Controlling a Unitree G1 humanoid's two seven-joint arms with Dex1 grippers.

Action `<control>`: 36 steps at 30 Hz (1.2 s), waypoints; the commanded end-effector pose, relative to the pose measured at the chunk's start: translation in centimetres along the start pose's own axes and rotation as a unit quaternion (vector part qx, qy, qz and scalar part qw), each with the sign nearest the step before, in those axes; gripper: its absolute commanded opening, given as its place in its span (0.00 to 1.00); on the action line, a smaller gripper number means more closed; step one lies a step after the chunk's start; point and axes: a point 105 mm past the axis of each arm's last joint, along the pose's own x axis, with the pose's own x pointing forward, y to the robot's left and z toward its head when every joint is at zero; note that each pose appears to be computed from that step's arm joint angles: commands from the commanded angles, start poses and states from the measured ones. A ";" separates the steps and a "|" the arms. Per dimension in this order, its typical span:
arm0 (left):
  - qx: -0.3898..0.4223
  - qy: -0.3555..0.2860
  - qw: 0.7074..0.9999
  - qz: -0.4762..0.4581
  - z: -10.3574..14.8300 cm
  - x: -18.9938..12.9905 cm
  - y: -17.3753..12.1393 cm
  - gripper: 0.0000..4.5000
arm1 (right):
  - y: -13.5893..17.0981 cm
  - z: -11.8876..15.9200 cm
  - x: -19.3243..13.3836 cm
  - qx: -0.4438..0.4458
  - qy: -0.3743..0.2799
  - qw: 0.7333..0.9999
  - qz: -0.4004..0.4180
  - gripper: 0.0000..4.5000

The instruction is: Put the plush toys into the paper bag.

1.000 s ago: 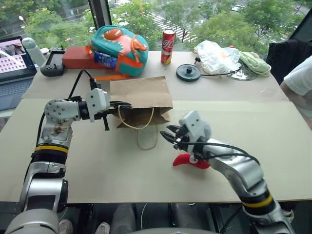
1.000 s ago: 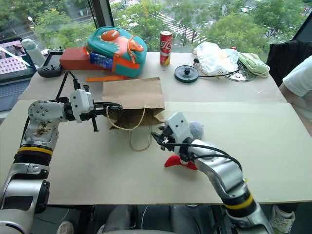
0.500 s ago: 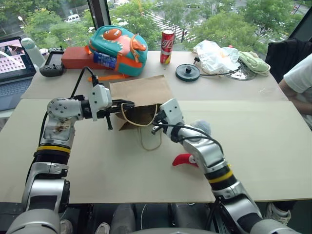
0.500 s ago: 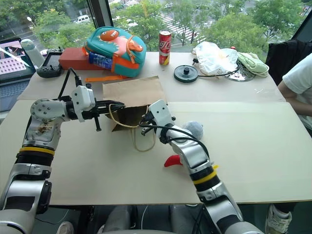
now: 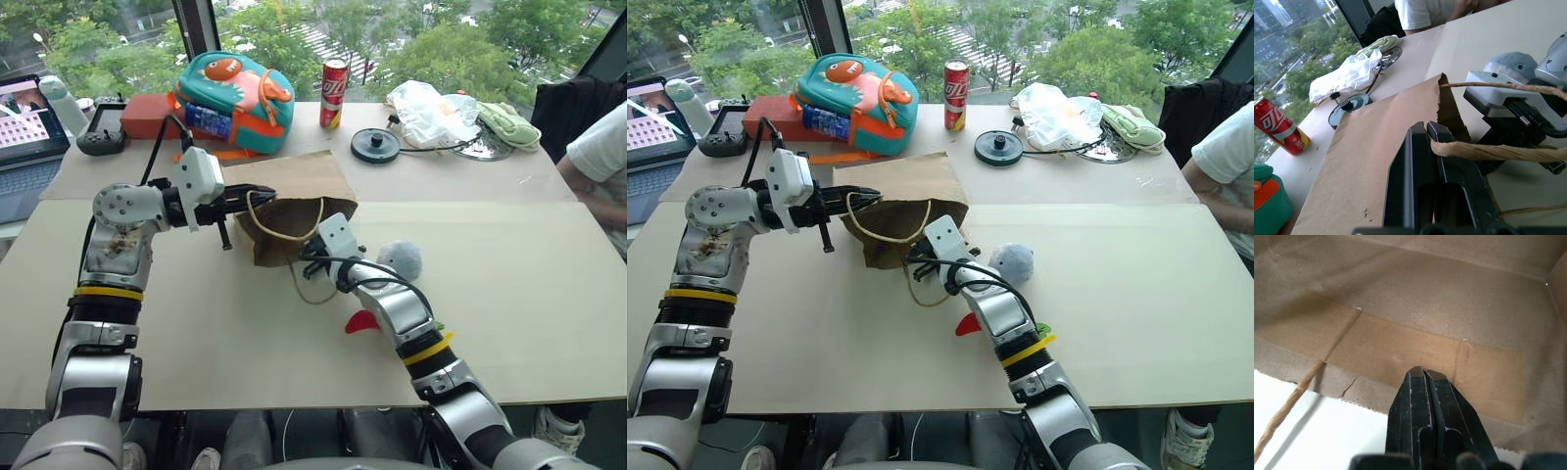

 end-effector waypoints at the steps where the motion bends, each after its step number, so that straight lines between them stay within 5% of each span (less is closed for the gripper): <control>1: 0.016 -0.039 0.998 0.038 2.5 -0.2 1.9 0.00 | 0.5 -0.4 -0.2 -0.004 0.013 1.000 0.013 0.01; 17: 0.001 -0.045 0.998 0.053 2.7 -0.1 2.2 0.00 | 0.6 -1.0 -0.5 -0.004 0.028 0.999 0.016 0.01; 20: -0.002 -0.036 0.999 0.038 2.1 -0.1 1.4 0.00 | -0.2 1.0 -1.0 0.000 -0.009 1.000 0.005 0.01; 27: -0.006 -0.030 0.999 0.036 1.6 -0.1 0.9 0.00 | -0.5 6.8 -4.9 0.048 -0.103 0.993 0.027 0.01; 34: -0.007 -0.033 0.999 0.040 1.8 -0.1 1.1 0.00 | -2.6 7.0 -9.2 0.051 -0.092 0.994 0.007 0.01; 36: -0.007 -0.033 0.999 0.040 1.8 -0.1 1.1 0.00 | -4.1 6.6 -10.4 0.051 -0.082 0.995 -0.015 0.13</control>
